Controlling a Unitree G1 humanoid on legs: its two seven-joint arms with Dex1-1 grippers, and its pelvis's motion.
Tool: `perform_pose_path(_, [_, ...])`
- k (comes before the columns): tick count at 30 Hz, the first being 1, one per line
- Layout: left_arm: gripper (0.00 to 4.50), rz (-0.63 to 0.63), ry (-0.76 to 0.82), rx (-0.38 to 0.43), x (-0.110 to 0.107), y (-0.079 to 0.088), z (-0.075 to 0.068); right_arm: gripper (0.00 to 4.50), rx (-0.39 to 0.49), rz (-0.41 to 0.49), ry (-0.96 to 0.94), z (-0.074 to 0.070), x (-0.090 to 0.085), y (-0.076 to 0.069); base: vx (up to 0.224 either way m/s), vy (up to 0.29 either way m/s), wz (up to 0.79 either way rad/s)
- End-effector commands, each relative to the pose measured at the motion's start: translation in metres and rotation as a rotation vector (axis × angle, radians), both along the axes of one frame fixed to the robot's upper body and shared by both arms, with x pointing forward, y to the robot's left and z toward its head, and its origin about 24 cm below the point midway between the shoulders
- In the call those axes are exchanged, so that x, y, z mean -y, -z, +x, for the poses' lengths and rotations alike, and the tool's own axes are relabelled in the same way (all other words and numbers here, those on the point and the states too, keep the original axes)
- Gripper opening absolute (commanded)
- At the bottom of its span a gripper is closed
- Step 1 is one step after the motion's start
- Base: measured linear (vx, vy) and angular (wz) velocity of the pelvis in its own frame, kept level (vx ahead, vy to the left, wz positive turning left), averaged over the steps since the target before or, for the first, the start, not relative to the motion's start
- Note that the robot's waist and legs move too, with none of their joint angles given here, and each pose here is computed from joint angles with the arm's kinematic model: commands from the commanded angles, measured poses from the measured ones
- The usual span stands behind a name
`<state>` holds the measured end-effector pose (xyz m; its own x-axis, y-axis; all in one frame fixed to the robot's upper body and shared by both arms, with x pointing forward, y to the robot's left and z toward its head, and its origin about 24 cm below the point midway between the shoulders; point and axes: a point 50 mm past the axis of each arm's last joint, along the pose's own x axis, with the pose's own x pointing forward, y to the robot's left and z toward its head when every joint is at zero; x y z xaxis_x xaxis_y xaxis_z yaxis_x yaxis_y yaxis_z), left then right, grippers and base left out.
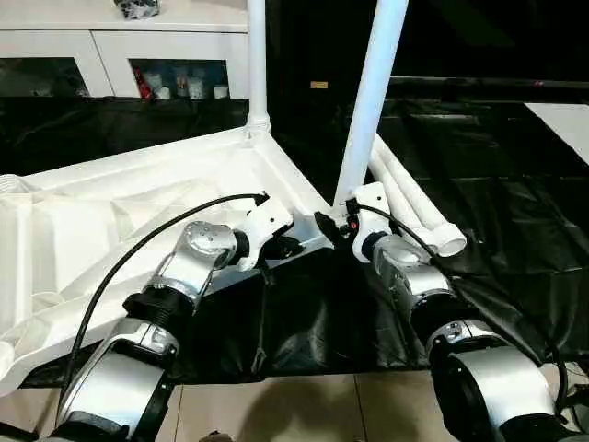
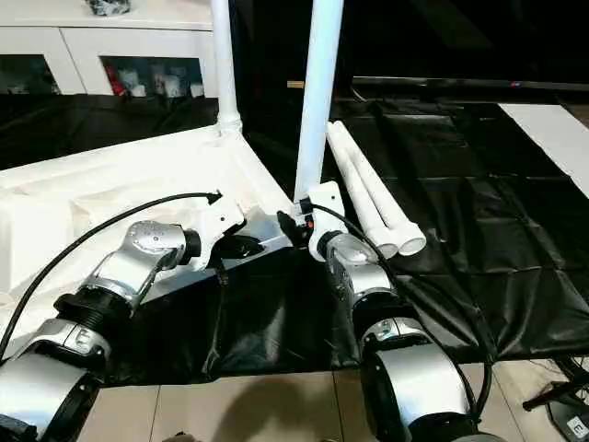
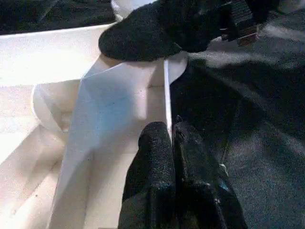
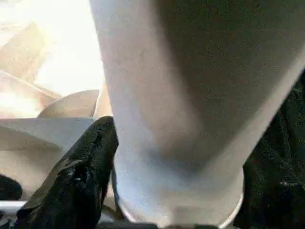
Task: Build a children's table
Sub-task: Rotate leg to tighten
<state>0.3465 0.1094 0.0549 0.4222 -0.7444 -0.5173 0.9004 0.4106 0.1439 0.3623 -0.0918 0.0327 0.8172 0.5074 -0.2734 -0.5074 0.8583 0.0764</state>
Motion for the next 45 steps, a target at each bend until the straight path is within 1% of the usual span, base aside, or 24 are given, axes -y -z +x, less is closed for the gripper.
perform_pose_path(1, [0.00, 0.003, 0.121, 0.015, 0.015, -0.002, -0.006, 3.81, -0.025, 0.004, -0.208, -0.010, -0.025, 0.004, 0.000, 0.000, 0.00])
perform_pose_path(2, [0.00, 0.010, 0.168, 0.019, 0.009, -0.002, -0.009, 3.81, -0.013, -0.008, -0.280, -0.011, -0.020, 0.002, 0.000, 0.000, 0.00])
perform_pose_path(3, [0.00, 0.010, 0.168, 0.019, 0.009, -0.002, -0.009, 3.81, -0.013, -0.008, -0.280, -0.011, -0.020, 0.002, 0.000, 0.000, 0.00])
perform_pose_path(5, [0.00, 0.040, 0.232, 0.004, -0.002, -0.001, -0.014, 3.81, -0.005, -0.025, -0.434, -0.016, -0.011, 0.001, 0.000, 0.000, 0.00])
perform_pose_path(7, [0.00, 0.047, 0.246, 0.004, -0.004, 0.000, -0.014, 3.81, -0.004, -0.028, -0.464, -0.017, -0.009, 0.001, 0.000, 0.000, 0.00])
perform_pose_path(8, [0.00, 0.053, 0.276, -0.006, -0.010, -0.001, -0.016, 3.81, -0.003, -0.032, -0.569, -0.022, -0.004, 0.000, 0.000, 0.000, 0.00])
perform_pose_path(10, [0.00, 0.060, 0.314, -0.026, -0.019, -0.003, -0.019, 3.81, -0.013, -0.045, -0.706, -0.030, 0.004, -0.001, 0.000, 0.000, 0.00])
perform_pose_path(11, [0.00, 0.065, 0.326, -0.032, -0.022, -0.004, -0.019, 3.81, -0.020, -0.049, -0.742, -0.032, 0.007, -0.001, 0.000, 0.000, 0.00])
perform_pose_path(14, [0.00, 0.072, 0.353, -0.046, -0.028, -0.005, -0.021, 3.81, -0.035, -0.044, -0.802, -0.035, 0.011, -0.002, 0.000, 0.000, 0.00])
perform_pose_path(15, [0.00, 0.077, 0.373, -0.056, -0.031, -0.005, -0.022, 3.56, -0.048, -0.043, -0.842, -0.037, 0.012, -0.002, 0.000, 0.000, 0.00])
perform_pose_path(18, [0.00, 0.082, 0.403, -0.072, -0.035, -0.006, -0.025, 3.46, -0.072, -0.051, -0.896, -0.040, 0.014, -0.002, 0.000, 0.000, 0.00])
perform_pose_path(21, [0.00, 0.088, 0.421, -0.083, -0.037, -0.006, -0.026, 3.14, -0.084, -0.052, -0.921, -0.041, 0.014, -0.001, 0.000, 0.000, 0.00])
perform_pose_path(24, [0.00, 0.090, 0.435, -0.090, -0.039, -0.006, -0.027, 3.04, -0.092, -0.036, -0.934, -0.043, 0.013, -0.001, 0.000, 0.000, 0.00])
perform_pose_path(27, [0.00, 0.084, 0.439, -0.097, -0.039, -0.006, -0.028, 2.79, -0.102, -0.020, -0.938, -0.046, 0.010, 0.001, 0.000, 0.000, 0.00])
perform_pose_path(29, [0.00, 0.077, 0.428, -0.094, -0.039, -0.005, -0.027, 2.74, -0.099, -0.013, -0.908, -0.045, 0.009, 0.003, 0.000, 0.000, 0.00])
perform_pose_path(31, [0.00, 0.067, 0.387, -0.085, -0.036, -0.005, -0.025, 2.72, -0.085, -0.005, -0.803, -0.040, 0.008, 0.004, 0.000, 0.000, 0.00])
perform_pose_path(34, [0.00, 0.057, 0.235, -0.048, -0.027, -0.004, -0.012, 2.70, -0.070, -0.042, -0.529, -0.027, 0.005, 0.010, 0.000, 0.000, 0.00])
perform_pose_path(35, [0.00, 0.049, 0.142, -0.014, -0.017, -0.004, -0.004, 2.70, -0.074, -0.045, -0.364, -0.021, 0.003, 0.014, 0.000, 0.000, 0.00])
perform_pose_path(37, [0.00, 0.049, 0.119, -0.001, -0.013, -0.004, -0.002, 2.69, -0.084, -0.039, -0.316, -0.020, 0.002, 0.016, 0.000, 0.000, 0.00])
perform_pose_path(38, [0.00, 0.032, 0.091, 0.007, -0.003, -0.004, 0.000, 2.69, -0.092, -0.036, -0.222, -0.018, -0.002, 0.019, 0.000, 0.000, 0.00])
perform_pose_path(39, [0.00, 0.028, 0.087, 0.007, -0.001, -0.004, 0.000, 2.69, -0.092, -0.035, -0.210, -0.018, -0.003, 0.019, 0.000, 0.000, 0.00])
perform_pose_path(42, [0.00, 0.001, 0.064, 0.010, 0.014, -0.004, 0.001, 2.69, -0.095, -0.035, -0.122, -0.017, -0.012, 0.022, 0.000, 0.000, 0.00])
perform_pose_path(45, [0.00, -0.013, 0.078, 0.014, 0.028, -0.002, -0.001, 2.69, -0.087, -0.010, -0.104, -0.018, -0.026, 0.020, 0.000, 0.000, 0.00])
